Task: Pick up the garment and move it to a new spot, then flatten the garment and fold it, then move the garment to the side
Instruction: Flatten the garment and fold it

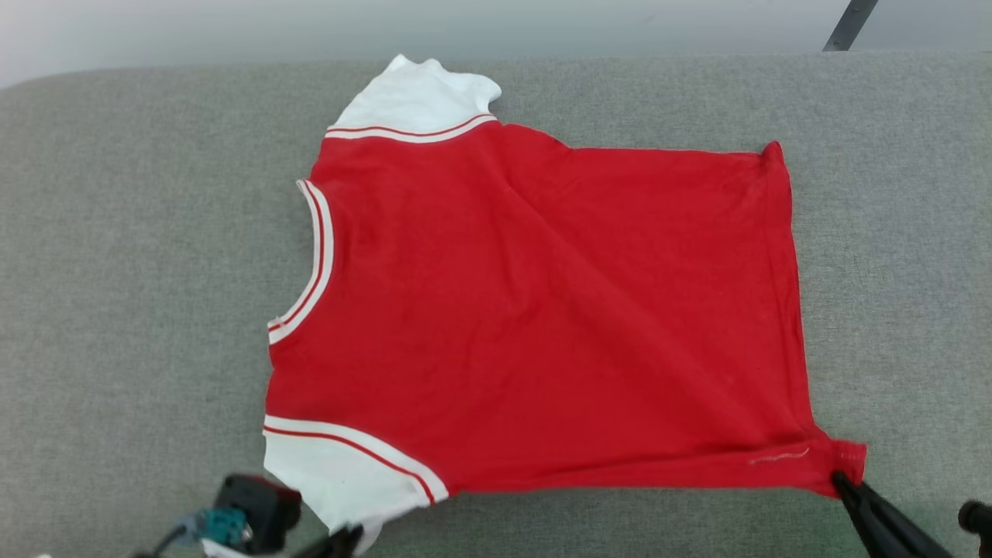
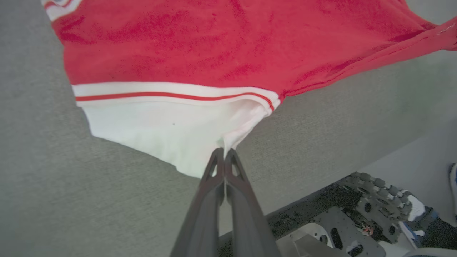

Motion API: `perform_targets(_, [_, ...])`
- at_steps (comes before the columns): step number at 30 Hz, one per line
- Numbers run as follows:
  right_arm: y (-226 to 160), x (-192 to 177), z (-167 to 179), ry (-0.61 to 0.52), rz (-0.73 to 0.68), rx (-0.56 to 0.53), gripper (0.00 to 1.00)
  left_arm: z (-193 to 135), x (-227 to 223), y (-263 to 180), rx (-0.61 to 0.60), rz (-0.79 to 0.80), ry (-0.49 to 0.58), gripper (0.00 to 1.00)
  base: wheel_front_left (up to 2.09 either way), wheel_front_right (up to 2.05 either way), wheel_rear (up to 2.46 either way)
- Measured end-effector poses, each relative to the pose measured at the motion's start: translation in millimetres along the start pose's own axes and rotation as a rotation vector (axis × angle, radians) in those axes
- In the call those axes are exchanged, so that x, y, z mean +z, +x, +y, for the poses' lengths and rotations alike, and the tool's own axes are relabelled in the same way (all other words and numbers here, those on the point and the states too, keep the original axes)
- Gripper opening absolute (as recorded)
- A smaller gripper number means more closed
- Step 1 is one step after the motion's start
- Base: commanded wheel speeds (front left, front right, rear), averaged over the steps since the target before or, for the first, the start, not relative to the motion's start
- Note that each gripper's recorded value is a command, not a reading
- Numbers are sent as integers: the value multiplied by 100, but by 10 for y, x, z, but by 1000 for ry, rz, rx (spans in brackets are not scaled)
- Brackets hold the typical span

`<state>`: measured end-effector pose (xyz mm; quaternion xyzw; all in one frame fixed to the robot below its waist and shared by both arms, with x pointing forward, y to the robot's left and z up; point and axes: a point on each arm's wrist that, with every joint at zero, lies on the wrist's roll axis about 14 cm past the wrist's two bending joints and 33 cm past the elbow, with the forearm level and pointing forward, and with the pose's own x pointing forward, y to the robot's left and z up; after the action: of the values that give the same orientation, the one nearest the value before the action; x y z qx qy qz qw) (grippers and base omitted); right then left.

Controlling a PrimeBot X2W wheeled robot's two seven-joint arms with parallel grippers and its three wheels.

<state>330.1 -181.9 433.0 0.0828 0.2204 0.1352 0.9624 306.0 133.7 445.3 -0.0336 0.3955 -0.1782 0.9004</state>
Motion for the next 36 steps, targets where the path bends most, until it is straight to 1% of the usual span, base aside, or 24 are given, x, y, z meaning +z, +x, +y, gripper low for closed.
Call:
perform_targets(4, [93, 158, 9, -8, -26, 16, 0, 109, 246, -52, 15, -18, 130, 0, 0, 0, 0])
perform_targets(8, [242, 396, 26, -29, -64, 36, 0, 220, 602, -44, 26, -54, 293, 0, 0, 0, 0])
perform_targets(12, [408, 591, 21, -58, -75, 48, 0, 308, 1006, 33, 24, -86, 482, 0, 0, 0, 0])
perform_targets(13, [456, 646, 11, -68, -79, 48, 0, 321, 1102, 68, 22, -86, 528, 0, 0, 0, 0])
perform_targets(14, [505, 688, -5, -75, -80, 45, 0, 299, 1198, 114, 7, -96, 549, 0, 0, 0, 0])
perform_targets(16, [611, 752, -23, -88, -78, 43, 0, 272, 1376, 223, -17, -104, 632, 0, 0, 0, 0])
perform_targets(17, [667, 779, -34, -92, -78, 40, 0, 274, 1450, 284, -28, -104, 654, 0, 0, 0, 0])
perform_targets(19, [781, 791, -65, -97, -64, 31, 0, 263, 1570, 420, -52, -96, 723, 0, 0, 0, 0])
perform_targets(22, [935, 766, -101, -99, -38, 21, 0, 319, 1684, 643, -72, -64, 785, 0, 0, 0, 0])
perform_targets(28, [1187, 648, -171, -91, 20, 13, 0, 480, 1695, 1093, -99, 15, 780, 0, 0, 0, 0])
perform_targets(32, [1280, 549, -242, -85, 53, 0, 0, 581, 1582, 1339, -110, 70, 731, 0, 0, 0, 0])
perform_targets(36, [1336, 492, -283, -84, 72, -5, 0, 662, 1438, 1493, -118, 117, 678, 0, 0, 0, 0])
